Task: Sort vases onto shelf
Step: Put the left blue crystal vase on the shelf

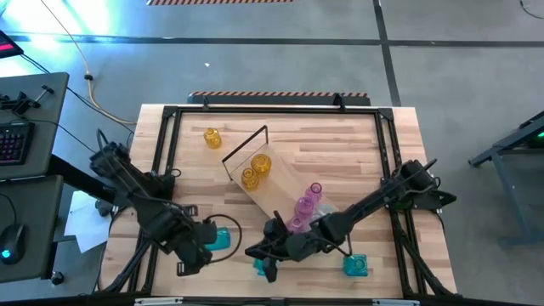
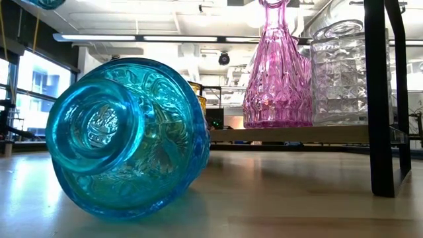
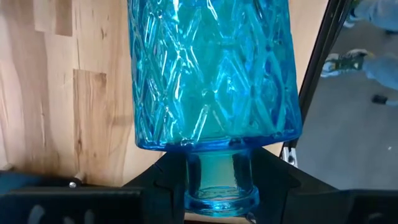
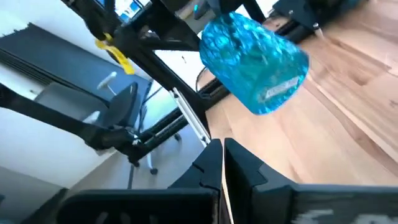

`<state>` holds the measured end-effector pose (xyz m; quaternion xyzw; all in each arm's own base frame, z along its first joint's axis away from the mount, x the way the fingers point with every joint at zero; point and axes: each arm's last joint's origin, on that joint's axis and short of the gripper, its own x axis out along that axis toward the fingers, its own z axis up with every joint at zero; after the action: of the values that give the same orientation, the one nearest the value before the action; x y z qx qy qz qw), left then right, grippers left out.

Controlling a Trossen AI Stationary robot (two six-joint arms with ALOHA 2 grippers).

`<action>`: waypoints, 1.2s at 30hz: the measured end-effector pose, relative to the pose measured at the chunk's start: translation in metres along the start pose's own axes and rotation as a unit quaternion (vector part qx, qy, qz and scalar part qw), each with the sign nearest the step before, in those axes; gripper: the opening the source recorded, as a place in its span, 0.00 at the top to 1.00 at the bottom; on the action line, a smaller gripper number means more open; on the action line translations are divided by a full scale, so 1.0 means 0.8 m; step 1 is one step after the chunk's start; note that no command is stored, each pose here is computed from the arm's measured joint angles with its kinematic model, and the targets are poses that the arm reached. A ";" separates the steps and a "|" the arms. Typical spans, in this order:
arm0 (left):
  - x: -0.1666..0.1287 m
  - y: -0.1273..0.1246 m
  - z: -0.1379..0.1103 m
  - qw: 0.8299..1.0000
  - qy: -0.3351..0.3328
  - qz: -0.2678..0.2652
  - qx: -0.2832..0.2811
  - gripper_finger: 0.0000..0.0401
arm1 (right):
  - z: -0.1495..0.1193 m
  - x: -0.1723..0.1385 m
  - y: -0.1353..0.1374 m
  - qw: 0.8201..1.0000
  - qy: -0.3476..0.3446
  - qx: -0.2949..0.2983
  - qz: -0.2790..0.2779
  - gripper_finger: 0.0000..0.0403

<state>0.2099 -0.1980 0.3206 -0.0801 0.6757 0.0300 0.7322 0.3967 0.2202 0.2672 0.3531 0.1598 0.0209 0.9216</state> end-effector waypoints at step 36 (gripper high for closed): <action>0.016 0.109 0.133 0.997 -0.067 -0.024 0.025 0.72 | 0.119 -0.019 -0.038 0.933 0.247 -0.085 -0.249 1.00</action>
<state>0.3023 -0.0960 0.3088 -0.0756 0.6232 0.0003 0.7784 0.4093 0.1339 0.3184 0.2065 0.4633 -0.1090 0.8549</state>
